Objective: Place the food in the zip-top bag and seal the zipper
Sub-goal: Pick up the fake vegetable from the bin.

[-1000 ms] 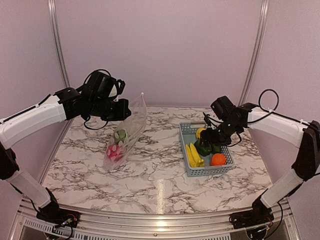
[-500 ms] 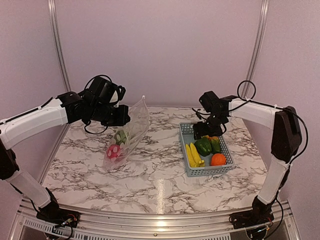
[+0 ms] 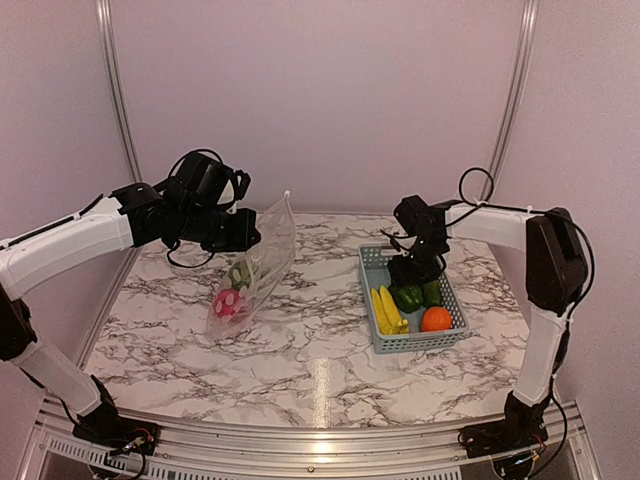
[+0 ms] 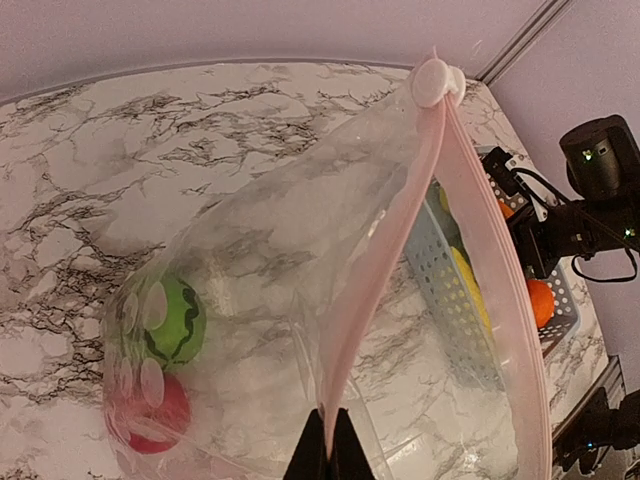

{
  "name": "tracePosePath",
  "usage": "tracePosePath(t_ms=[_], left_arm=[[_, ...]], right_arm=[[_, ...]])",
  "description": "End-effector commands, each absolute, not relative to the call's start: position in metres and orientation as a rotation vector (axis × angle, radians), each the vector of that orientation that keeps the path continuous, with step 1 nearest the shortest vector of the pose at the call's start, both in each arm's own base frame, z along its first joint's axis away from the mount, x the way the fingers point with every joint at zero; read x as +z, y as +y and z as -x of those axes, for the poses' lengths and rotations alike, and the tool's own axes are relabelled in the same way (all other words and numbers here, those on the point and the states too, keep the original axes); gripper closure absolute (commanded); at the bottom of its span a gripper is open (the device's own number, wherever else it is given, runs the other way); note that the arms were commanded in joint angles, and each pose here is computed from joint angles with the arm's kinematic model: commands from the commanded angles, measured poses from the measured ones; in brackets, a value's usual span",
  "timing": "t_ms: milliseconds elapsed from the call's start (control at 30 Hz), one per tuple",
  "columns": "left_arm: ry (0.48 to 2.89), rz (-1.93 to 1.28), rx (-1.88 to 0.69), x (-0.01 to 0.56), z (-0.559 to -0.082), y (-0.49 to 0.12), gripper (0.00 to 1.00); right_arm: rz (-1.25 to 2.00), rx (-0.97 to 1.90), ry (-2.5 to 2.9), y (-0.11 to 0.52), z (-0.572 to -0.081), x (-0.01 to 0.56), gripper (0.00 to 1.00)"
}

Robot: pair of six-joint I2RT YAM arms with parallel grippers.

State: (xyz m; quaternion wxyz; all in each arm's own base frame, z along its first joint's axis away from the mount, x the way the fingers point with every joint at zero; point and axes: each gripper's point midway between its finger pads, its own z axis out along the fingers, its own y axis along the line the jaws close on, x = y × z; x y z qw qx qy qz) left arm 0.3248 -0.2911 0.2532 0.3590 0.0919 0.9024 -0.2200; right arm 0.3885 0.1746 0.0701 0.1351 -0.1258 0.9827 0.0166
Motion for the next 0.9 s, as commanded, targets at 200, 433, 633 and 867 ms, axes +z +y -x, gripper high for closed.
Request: tracePosePath(t_ms=[200,433,633,867], left_arm=[[2.340,-0.228,-0.578,0.250,-0.322,-0.288,1.00],[2.346,-0.234,-0.579,0.246,-0.325,-0.293,1.00],[2.351,-0.244,-0.573,0.246,-0.328,-0.295,1.00],[2.347,-0.233,-0.583,0.253,-0.334,-0.301,1.00]], right_arm=[[0.309,0.141,2.758,0.176,-0.387,0.126,0.51],[0.329,0.447,2.537,0.211,-0.378,0.215,0.54],[0.395,0.621,2.394,0.253,-0.369,0.276,0.55],[0.473,0.886,2.196,0.312,-0.354,0.346,0.55]])
